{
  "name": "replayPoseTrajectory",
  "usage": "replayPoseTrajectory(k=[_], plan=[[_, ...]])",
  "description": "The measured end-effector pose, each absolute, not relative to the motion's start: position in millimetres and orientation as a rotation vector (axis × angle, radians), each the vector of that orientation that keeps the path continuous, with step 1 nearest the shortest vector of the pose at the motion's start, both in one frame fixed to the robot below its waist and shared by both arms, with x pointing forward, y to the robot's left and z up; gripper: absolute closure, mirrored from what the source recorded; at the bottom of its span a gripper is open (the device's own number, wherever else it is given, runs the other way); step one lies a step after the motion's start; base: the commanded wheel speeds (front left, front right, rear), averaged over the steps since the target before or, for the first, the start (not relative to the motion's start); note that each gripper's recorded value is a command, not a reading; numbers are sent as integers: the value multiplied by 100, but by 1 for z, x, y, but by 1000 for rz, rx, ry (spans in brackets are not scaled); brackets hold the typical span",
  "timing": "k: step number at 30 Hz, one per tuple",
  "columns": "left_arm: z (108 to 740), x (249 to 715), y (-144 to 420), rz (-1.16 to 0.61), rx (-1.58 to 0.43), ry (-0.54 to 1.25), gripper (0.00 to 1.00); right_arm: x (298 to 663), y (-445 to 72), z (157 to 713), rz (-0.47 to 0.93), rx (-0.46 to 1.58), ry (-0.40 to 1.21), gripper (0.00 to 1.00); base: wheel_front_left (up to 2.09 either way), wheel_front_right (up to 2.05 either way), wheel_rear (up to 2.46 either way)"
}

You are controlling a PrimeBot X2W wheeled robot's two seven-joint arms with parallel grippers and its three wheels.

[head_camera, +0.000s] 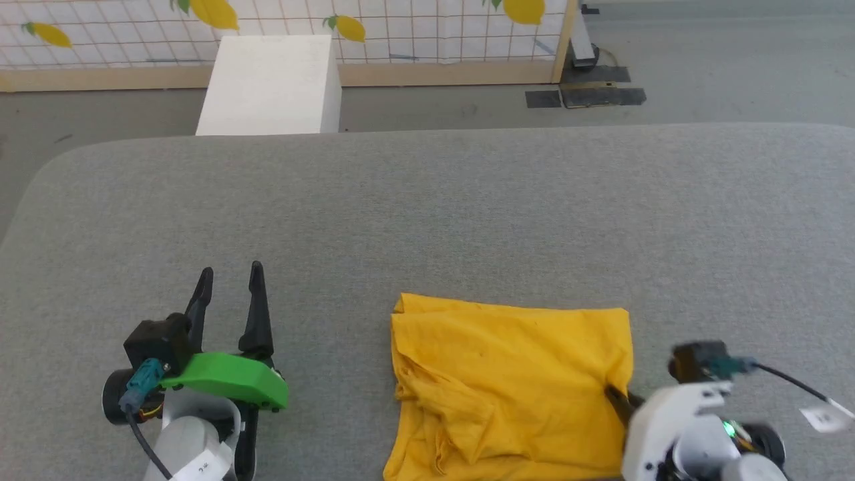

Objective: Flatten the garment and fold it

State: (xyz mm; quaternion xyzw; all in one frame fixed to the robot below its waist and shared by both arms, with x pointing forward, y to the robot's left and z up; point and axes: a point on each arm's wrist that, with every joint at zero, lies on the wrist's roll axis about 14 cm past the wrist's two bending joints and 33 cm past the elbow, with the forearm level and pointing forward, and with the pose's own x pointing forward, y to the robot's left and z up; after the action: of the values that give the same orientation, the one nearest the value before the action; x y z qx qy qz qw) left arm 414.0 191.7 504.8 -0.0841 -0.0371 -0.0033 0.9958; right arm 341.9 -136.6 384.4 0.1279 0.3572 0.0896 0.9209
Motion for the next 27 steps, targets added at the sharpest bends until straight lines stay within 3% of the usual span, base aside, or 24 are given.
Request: replayPoseTrajectory(k=[7,12,27], plan=[[506,423,181,-32,-177,-84,0,385,-126,445,303,-261,583,100,0,0,0],[504,435,164,-72,-189,-80,0,404,-178,472,260,-546,567,100,0,0,0],[485,488,103,-233,-200,-63,0,410,-380,510,-195,-658,707,100,0,0,0]])
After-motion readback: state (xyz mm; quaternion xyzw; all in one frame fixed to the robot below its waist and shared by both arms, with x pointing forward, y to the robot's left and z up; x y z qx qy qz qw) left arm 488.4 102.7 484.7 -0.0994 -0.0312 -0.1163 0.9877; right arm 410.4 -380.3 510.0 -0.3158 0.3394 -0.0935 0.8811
